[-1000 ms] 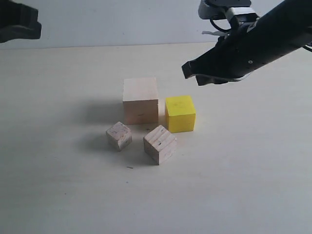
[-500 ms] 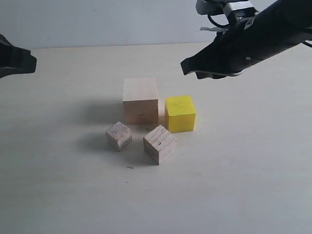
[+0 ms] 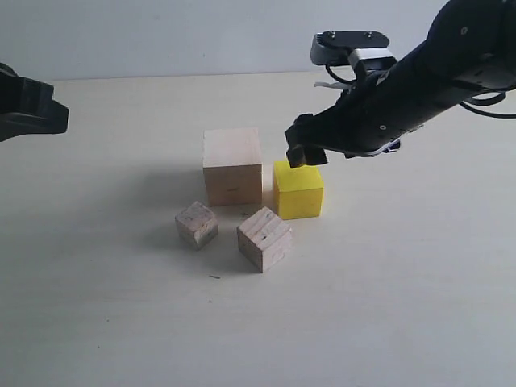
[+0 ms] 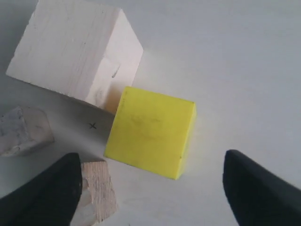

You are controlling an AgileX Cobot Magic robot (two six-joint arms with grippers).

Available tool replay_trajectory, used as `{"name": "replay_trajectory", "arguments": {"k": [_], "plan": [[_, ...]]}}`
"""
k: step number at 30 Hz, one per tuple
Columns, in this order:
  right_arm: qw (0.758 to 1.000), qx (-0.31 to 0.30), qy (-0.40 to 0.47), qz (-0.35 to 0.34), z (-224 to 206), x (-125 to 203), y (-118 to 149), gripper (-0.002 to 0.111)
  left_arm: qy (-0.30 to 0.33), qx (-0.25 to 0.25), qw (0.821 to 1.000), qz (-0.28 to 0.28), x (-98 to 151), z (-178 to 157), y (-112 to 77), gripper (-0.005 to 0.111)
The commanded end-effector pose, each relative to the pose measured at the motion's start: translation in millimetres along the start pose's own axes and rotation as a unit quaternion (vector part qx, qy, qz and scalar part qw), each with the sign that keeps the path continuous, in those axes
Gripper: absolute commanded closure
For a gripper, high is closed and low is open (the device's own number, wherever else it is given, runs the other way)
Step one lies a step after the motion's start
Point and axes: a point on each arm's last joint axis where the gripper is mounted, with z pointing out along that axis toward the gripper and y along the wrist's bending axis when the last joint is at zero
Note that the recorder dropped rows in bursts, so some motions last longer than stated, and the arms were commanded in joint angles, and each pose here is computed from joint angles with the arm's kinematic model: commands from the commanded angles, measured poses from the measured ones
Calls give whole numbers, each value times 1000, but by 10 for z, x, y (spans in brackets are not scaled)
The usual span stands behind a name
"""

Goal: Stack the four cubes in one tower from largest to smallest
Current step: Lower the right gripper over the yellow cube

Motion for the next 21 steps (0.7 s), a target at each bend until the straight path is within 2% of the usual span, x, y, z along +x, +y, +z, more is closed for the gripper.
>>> {"name": "replay_trajectory", "arguments": {"k": [1, 13, 21], "plan": [[1000, -5, 4, 16, 118, 4, -10, 29, -4, 8, 1000, -2, 16, -39, -30, 107], [999, -4, 12, 37, 287, 38, -47, 29, -6, 8, 1000, -2, 12, -39, -29, 107], [999, -31, -8, 14, 257, -60, 15, 27, -13, 7, 1000, -2, -1, -40, -28, 107]]}}
